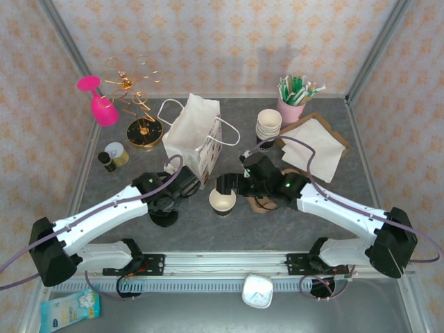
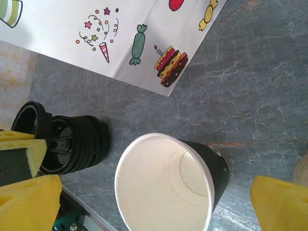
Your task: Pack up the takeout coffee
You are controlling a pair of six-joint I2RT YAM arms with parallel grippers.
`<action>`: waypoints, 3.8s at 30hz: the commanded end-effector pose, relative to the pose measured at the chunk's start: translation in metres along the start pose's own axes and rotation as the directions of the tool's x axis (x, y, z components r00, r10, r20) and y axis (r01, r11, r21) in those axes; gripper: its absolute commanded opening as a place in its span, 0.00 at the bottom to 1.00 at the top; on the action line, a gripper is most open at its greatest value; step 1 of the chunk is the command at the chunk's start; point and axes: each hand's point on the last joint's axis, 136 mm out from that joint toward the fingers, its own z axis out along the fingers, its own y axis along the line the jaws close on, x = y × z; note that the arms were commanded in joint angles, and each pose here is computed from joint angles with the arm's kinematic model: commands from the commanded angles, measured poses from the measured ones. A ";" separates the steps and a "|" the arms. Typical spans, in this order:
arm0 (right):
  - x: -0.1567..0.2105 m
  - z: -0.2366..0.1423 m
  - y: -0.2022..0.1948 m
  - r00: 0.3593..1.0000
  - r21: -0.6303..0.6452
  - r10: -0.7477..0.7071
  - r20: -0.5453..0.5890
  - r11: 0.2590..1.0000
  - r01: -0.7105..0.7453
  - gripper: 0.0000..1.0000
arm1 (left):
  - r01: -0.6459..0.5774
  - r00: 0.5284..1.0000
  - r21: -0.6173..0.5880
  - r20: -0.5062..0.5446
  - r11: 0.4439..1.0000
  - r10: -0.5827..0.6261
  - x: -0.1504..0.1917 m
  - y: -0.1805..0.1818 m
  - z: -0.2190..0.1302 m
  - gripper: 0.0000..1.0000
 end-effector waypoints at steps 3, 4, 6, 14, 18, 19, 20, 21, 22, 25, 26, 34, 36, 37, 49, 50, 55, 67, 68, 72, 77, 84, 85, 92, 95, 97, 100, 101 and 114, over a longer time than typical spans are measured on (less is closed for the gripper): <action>-0.021 -0.025 0.028 0.996 -0.117 -0.005 0.084 0.993 0.015 1.00 | 0.079 0.992 0.052 0.097 0.996 -0.083 -0.026 0.004 -0.034 0.18; -0.024 -0.029 0.033 0.995 -0.141 -0.008 0.096 0.990 0.022 1.00 | 0.095 0.988 0.074 0.117 0.993 -0.104 -0.032 0.004 -0.042 0.18; -0.028 -0.038 0.042 0.993 -0.185 -0.014 0.119 0.982 0.036 1.00 | 0.130 0.976 0.131 0.155 0.983 -0.150 -0.045 0.002 -0.058 0.18; -0.050 -0.080 0.090 0.976 -0.391 -0.012 0.218 0.915 0.098 1.00 | 0.221 0.888 0.432 0.281 0.875 -0.363 -0.096 -0.005 -0.141 0.18; -0.053 -0.097 0.112 0.971 -0.485 -0.023 0.237 0.864 0.139 1.00 | 0.222 0.839 0.539 0.319 0.813 -0.441 -0.119 -0.008 -0.183 0.18; -0.055 -0.102 0.118 0.969 -0.507 -0.027 0.246 0.848 0.152 1.00 | 0.215 0.826 0.575 0.324 0.789 -0.461 -0.125 -0.011 -0.194 0.18; -0.056 -0.107 0.124 0.967 -0.530 -0.030 0.254 0.832 0.165 1.00 | 0.210 0.812 0.608 0.326 0.765 -0.483 -0.130 -0.012 -0.205 0.18; -0.058 -0.112 0.129 0.965 -0.549 -0.032 0.262 0.817 0.176 1.00 | 0.201 0.803 0.641 0.325 0.741 -0.500 -0.134 -0.015 -0.214 0.18; -0.059 -0.118 0.135 0.961 -0.570 -0.036 0.273 0.799 0.191 1.00 | 0.188 0.792 0.677 0.325 0.712 -0.518 -0.139 -0.019 -0.225 0.18; -0.067 -0.135 0.150 0.948 -0.597 -0.051 0.314 0.766 0.239 1.00 | 0.148 0.771 0.771 0.303 0.619 -0.561 -0.149 -0.029 -0.254 0.18; -0.070 -0.140 0.154 0.943 -0.602 -0.054 0.329 0.757 0.254 1.00 | 0.132 0.763 0.795 0.300 0.592 -0.572 -0.153 -0.032 -0.263 0.18; -0.090 -0.182 0.183 0.899 -0.656 -0.059 0.435 0.663 0.361 1.00 | -0.002 0.764 0.929 0.240 0.370 -0.599 -0.174 -0.065 -0.314 0.18; -0.098 -0.188 0.187 0.895 -0.664 -0.051 0.444 0.652 0.367 1.00 | -0.026 0.772 0.943 0.230 0.331 -0.593 -0.178 -0.072 -0.322 0.18; -0.101 -0.191 0.188 0.897 -0.674 -0.045 0.440 0.643 0.363 1.00 | -0.034 0.775 0.948 0.224 0.316 -0.591 -0.180 -0.075 -0.324 0.18; -0.123 -0.204 0.194 0.932 -0.786 0.035 0.360 0.549 0.283 1.00 | -0.092 0.793 0.981 0.176 0.171 -0.583 -0.188 -0.093 -0.342 0.18; -0.124 -0.206 0.194 0.932 -0.792 0.045 0.360 0.542 0.280 1.00 | -0.095 0.795 0.982 0.173 0.162 -0.582 -0.189 -0.094 -0.343 0.17; -0.131 -0.211 0.200 0.939 -0.824 0.081 0.336 0.509 0.250 1.00 | -0.103 0.795 0.985 0.165 0.138 -0.584 -0.188 -0.094 -0.346 0.17; -0.135 -0.217 0.207 0.945 -0.862 0.118 0.304 0.456 0.220 0.99 | -0.096 0.808 0.992 0.128 0.087 -0.575 -0.187 -0.100 -0.343 0.16; -0.135 -0.216 0.207 0.946 -0.862 0.118 0.302 0.457 0.218 0.99 | -0.095 0.806 0.991 0.129 0.090 -0.578 -0.187 -0.099 -0.343 0.16; -0.136 -0.208 0.203 0.949 -0.853 0.122 0.290 0.482 0.199 0.98 | -0.091 0.804 0.991 0.130 0.096 -0.580 -0.189 -0.099 -0.341 0.16; -0.136 -0.205 0.202 0.951 -0.851 0.123 0.283 0.489 0.190 0.94 | -0.092 0.803 0.992 0.126 0.087 -0.583 -0.189 -0.098 -0.343 0.16; -0.139 -0.205 0.201 0.945 -0.833 0.120 0.304 0.515 0.202 0.89 | -0.084 0.816 0.993 0.115 0.081 -0.567 -0.189 -0.103 -0.339 0.16; -0.140 -0.204 0.200 0.944 -0.827 0.122 0.306 0.525 0.200 0.89 | -0.082 0.818 0.993 0.115 0.082 -0.564 -0.188 -0.104 -0.338 0.16; -0.147 -0.197 0.201 0.947 -0.814 0.108 0.304 0.546 0.199 0.87 | -0.082 0.827 0.993 0.118 0.088 -0.549 -0.185 -0.105 -0.336 0.16; -0.146 -0.195 0.201 0.950 -0.816 0.103 0.295 0.544 0.195 0.87 | -0.085 0.827 0.993 0.116 0.081 -0.550 -0.185 -0.105 -0.337 0.16; -0.147 -0.193 0.200 0.949 -0.813 0.105 0.296 0.550 0.192 0.86 | -0.084 0.831 0.993 0.113 0.077 -0.545 -0.185 -0.106 -0.337 0.16; -0.146 -0.194 0.201 0.950 -0.814 0.102 0.294 0.548 0.193 0.84 | -0.084 0.830 0.993 0.115 0.080 -0.545 -0.185 -0.106 -0.336 0.16; -0.147 -0.194 0.200 0.949 -0.811 0.104 0.296 0.552 0.193 0.83 | -0.083 0.830 0.993 0.116 0.085 -0.546 -0.185 -0.106 -0.335 0.16; -0.145 -0.191 0.197 0.950 -0.798 0.098 0.298 0.571 0.191 0.77 | -0.076 0.823 0.991 0.122 0.106 -0.555 -0.186 -0.105 -0.331 0.18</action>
